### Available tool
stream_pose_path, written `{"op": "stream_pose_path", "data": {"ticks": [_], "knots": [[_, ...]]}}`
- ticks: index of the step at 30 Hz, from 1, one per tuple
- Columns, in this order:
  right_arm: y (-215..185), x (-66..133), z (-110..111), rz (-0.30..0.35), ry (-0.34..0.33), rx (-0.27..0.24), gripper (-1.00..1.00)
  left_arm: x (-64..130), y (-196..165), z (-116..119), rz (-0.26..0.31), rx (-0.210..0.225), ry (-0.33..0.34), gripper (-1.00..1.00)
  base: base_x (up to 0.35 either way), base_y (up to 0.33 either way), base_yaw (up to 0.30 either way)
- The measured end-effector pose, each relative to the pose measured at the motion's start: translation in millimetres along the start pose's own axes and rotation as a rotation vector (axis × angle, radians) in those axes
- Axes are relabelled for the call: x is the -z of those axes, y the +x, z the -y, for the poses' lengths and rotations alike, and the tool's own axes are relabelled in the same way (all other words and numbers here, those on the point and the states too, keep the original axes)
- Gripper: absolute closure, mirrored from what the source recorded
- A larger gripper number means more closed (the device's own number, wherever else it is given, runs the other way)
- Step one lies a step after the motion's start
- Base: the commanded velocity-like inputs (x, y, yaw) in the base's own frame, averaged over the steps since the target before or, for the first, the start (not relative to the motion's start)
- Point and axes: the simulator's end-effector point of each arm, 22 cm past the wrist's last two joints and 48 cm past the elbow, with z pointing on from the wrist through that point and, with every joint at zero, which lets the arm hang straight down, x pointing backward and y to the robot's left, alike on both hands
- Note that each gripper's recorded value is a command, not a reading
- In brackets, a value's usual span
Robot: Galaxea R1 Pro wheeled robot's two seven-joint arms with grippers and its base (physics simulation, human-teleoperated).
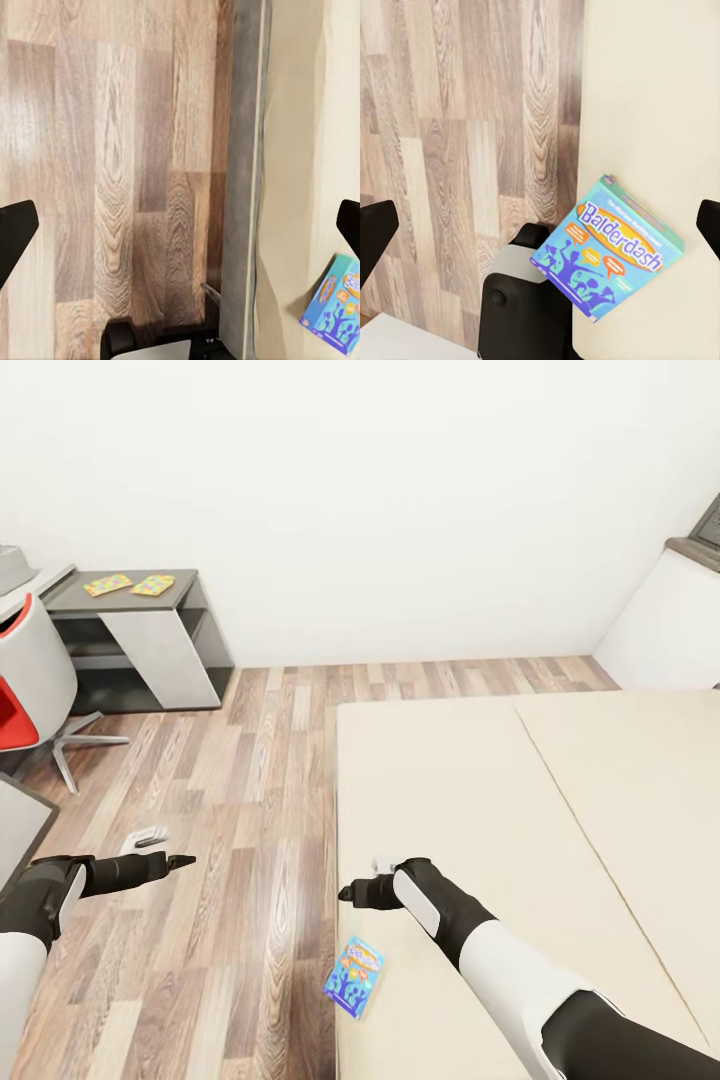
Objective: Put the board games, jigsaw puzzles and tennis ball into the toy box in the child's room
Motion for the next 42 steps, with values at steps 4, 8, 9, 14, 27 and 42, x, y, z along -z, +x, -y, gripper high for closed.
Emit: {"op": "stream_pose_path", "data": {"ticks": [4,8,9,14,27,42], "knots": [[-2,2.8,-1,0.006,0.000,0.003,-1.00,2.2,-3,2,0.006,-0.001,0.002,-1.00,0.000,0.000,0.000],[-5,5.6,-3,0.012,0.000,0.006,-1.00,4.5,-5,3,0.011,-0.006,-0.001,-1.00,0.000,0.000,0.000],[-5,6.2,-3,0.014,0.000,0.007,-1.00,5.1,-6,2,0.013,-0.006,-0.005,-1.00,0.000,0.000,0.000],[-8,9.7,-4,0.021,0.000,0.010,-1.00,8.3,-9,2,0.021,-0.009,-0.014,-1.00,0.000,0.000,0.000],[-16,19.0,-9,0.042,-0.002,0.016,-1.00,17.1,-17,6,0.039,-0.016,-0.012,-1.00,0.000,0.000,0.000],[-24,29.5,-13,0.064,0.000,0.025,-1.00,28.7,-29,11,0.068,-0.021,0.002,-1.00,0.000,0.000,0.000]]}}
